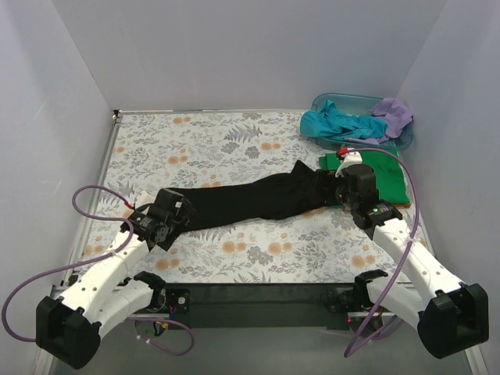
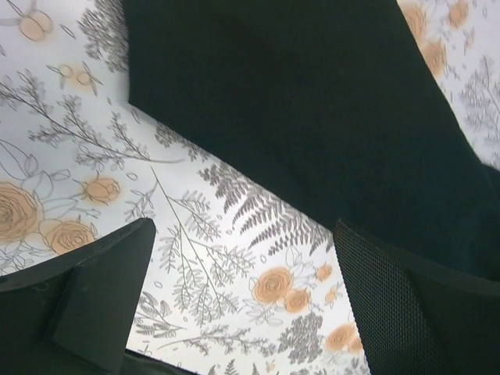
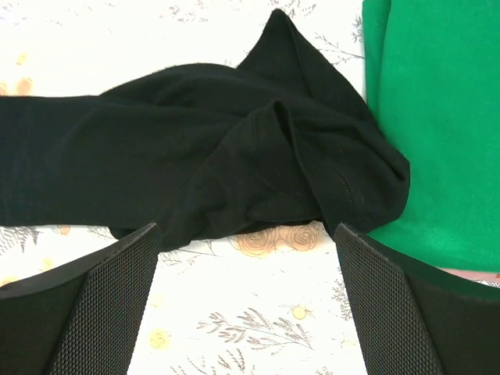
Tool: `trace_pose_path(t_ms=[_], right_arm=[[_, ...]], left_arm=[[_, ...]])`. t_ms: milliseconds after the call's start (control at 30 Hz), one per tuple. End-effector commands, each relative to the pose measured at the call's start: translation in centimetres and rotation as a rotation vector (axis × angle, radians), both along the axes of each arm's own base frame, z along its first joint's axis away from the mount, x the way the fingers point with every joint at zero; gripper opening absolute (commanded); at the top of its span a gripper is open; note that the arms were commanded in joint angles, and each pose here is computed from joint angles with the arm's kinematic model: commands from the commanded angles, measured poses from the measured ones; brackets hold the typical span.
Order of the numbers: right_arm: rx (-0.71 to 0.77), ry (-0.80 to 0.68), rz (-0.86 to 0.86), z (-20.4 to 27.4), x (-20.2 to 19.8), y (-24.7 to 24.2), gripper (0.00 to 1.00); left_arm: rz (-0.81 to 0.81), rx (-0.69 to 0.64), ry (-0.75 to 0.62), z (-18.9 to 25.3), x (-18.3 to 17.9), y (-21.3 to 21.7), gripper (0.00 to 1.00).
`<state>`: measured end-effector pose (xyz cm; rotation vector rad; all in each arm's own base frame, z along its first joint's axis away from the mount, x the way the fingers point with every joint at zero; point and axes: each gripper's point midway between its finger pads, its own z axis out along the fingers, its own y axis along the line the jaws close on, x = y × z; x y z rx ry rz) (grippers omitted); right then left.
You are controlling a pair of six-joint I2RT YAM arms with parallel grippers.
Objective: Fold and stack the t-shirts
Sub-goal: Flatten the tshirt out
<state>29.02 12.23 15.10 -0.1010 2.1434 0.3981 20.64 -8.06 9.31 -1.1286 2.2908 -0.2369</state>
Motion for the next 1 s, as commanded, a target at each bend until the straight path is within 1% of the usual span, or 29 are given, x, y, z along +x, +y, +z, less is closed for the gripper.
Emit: trace_pose_path(t_ms=[0, 33, 100, 133, 167, 233, 300, 367, 400, 433, 500, 533, 600, 633, 667, 700, 733, 800, 833, 900, 933, 967], right_arm=[[-0.041, -0.030, 0.023, 0.3, 0.7, 0.0, 0.98], [-0.052, -0.023, 0.024, 0.2, 1.0, 0.0, 0.98], [-0.067, -0.021, 0.040, 0.2, 1.5, 0.3, 0.97], [-0.073, -0.015, 0.043, 0.3, 2.3, 0.5, 0.96], [-0.084, -0.015, 0.038, 0.3, 2.7, 0.5, 0.96], [-0.104, -0.001, 0.032, -0.1, 4.2, 0.7, 0.94], [-0.138, -0.001, 0.059, -0.3, 5.4, 1.1, 0.93], [-0.166, 0.019, 0.054, -1.0, 7.2, 1.4, 0.88], [-0.175, 0.022, 0.056, -1.2, 7.8, 1.5, 0.87], [-0.205, 0.047, 0.065, -2.5, 8.4, 1.5, 0.83], [-0.227, 0.058, 0.045, -2.9, 9.2, 1.3, 0.81], [-0.244, 0.086, 0.033, -4.1, 9.4, 1.0, 0.78], [-0.277, 0.121, 0.011, -5.7, 9.4, 0.4, 0.75], [-0.281, 0.129, 0.013, -6.2, 9.4, 0.4, 0.63], [-0.284, 0.139, 0.019, -6.6, 9.4, 0.5, 0.55], [-0.283, 0.146, 0.019, -6.8, 9.4, 0.5, 0.44], [-0.279, 0.152, 0.021, -7.0, 9.4, 0.6, 0.21], [-0.247, 0.125, 0.018, -5.7, 9.3, 1.0, 0.09], [-0.237, 0.109, 0.016, -4.9, 9.2, 1.0, 0.03], [-0.217, 0.061, 0.023, -3.0, 8.9, 1.2, 0.01], [-0.192, 0.008, 0.028, -0.9, 8.4, 1.3, 0.01], [-0.167, -0.021, 0.047, 0.4, 8.0, 1.6, 0.01]], left_arm=[[0.115, 0.046, -0.018, 0.0, 1.0, 2.8, 0.98], [0.110, 0.016, -0.036, 0.1, 1.7, 2.6, 0.98], [0.126, 0.013, -0.004, -1.4, 1.9, 3.7, 0.98], [0.109, -0.032, -0.017, -1.5, 2.6, 3.2, 0.98], [0.125, -0.036, 0.008, -2.6, 2.7, 3.8, 0.98], [0.085, -0.062, -0.005, -3.2, 3.9, 3.4, 0.98], [0.109, -0.058, 0.056, -4.7, 4.3, 3.9, 0.98], [0.116, -0.050, 0.078, -5.4, 4.8, 4.2, 0.96], [0.130, -0.047, 0.121, -6.5, 4.8, 4.5, 0.95], [0.127, -0.056, 0.117, -6.8, 5.2, 4.5, 0.89], [0.130, -0.066, 0.158, -8.0, 5.3, 4.5, 0.85], [0.121, -0.073, 0.159, -8.2, 5.8, 4.3, 0.81], [0.097, -0.080, 0.194, -9.0, 5.8, 4.1, 0.68], [0.088, -0.086, 0.184, -9.0, 6.3, 3.9, 0.61], [0.077, -0.088, 0.187, -9.1, 6.4, 3.8, 0.39], [0.061, -0.102, 0.186, -9.1, 6.5, 3.5, 0.13], [0.055, -0.106, 0.183, -9.1, 6.7, 3.4, 0.00], [0.029, -0.084, 0.158, -8.5, 7.3, 3.5, 0.00], [0.030, -0.075, 0.116, -7.2, 7.7, 3.7, 0.00], [0.038, -0.059, 0.040, -5.0, 8.4, 4.1, 0.00], [0.045, -0.042, -0.012, -3.5, 8.6, 4.5, 0.00], [0.049, -0.042, -0.119, -0.5, 9.0, 4.7, 0.00]])
